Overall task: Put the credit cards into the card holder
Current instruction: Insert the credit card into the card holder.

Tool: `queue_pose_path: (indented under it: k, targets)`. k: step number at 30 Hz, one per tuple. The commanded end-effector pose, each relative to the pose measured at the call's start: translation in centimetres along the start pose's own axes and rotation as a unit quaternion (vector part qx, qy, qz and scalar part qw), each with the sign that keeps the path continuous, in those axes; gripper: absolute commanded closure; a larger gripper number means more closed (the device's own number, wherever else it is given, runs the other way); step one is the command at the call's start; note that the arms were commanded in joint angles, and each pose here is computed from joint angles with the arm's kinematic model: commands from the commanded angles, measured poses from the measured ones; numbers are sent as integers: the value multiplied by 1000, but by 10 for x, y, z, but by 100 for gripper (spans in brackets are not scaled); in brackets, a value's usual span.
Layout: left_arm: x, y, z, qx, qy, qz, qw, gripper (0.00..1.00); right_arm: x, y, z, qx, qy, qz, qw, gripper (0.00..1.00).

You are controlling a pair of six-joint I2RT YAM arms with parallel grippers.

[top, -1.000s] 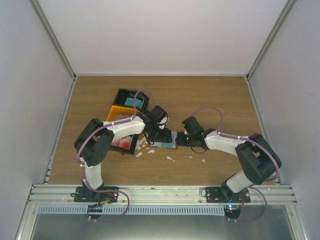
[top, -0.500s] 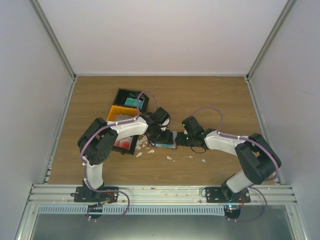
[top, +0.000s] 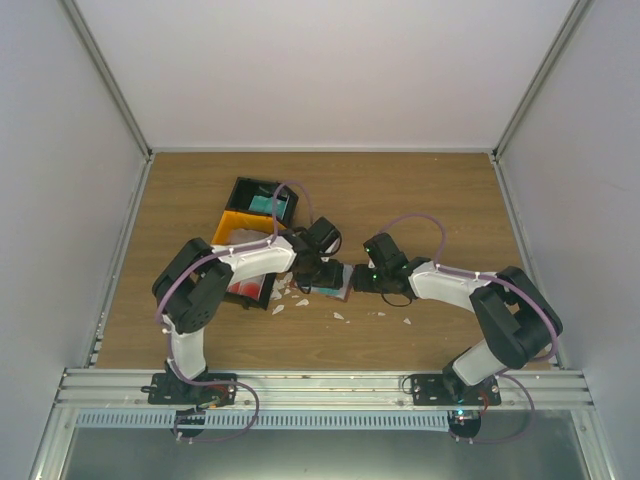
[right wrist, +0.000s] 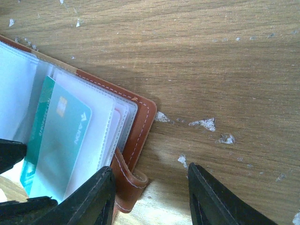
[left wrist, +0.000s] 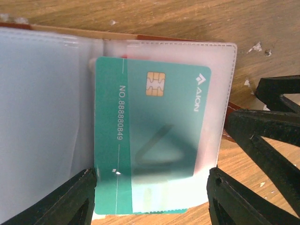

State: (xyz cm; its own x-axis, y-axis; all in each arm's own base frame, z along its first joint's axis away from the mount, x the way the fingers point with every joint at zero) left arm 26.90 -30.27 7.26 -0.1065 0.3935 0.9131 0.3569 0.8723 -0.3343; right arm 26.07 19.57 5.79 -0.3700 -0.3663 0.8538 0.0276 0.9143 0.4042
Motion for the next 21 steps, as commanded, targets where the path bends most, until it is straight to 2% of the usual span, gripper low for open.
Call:
queue_pose_path:
  k: [1,3,10,13,18,21]
  targets:
    - [13,2,0,9,-26,-12,1000,34,-8,-14,19,3,36,29,999,56]
    - [15,1,0,8,-33,-7,999,35,-8,-14,18,2,35,29,999,56]
    - [21,3,-3,7,-49,-14,999,50,-7,-14,19,3,36,27,999,56]
    - [17,6,0,10,-41,-24,999,49,-6,-11,18,7,35,20,999,56]
    - [8,17,5,19,-27,-49,998,39,-2,-8,16,10,30,12,999,56]
    - [0,13,8,14,-15,-29,999,42,-3,-8,18,11,34,12,999,56]
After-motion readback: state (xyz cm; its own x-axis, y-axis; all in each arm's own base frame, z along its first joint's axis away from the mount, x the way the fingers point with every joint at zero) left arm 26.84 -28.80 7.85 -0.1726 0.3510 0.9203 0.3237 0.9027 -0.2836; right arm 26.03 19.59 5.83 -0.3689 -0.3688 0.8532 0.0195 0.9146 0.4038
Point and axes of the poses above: each gripper's point midway between its finger pads, its own x axis back along the fingers, its own y axis along the line the jaws close on, z = x × y, the point moved 4 cm from there along x, back along the fingers, and after that the axes turned 7 degrees about -x, right-handed, at the moved point
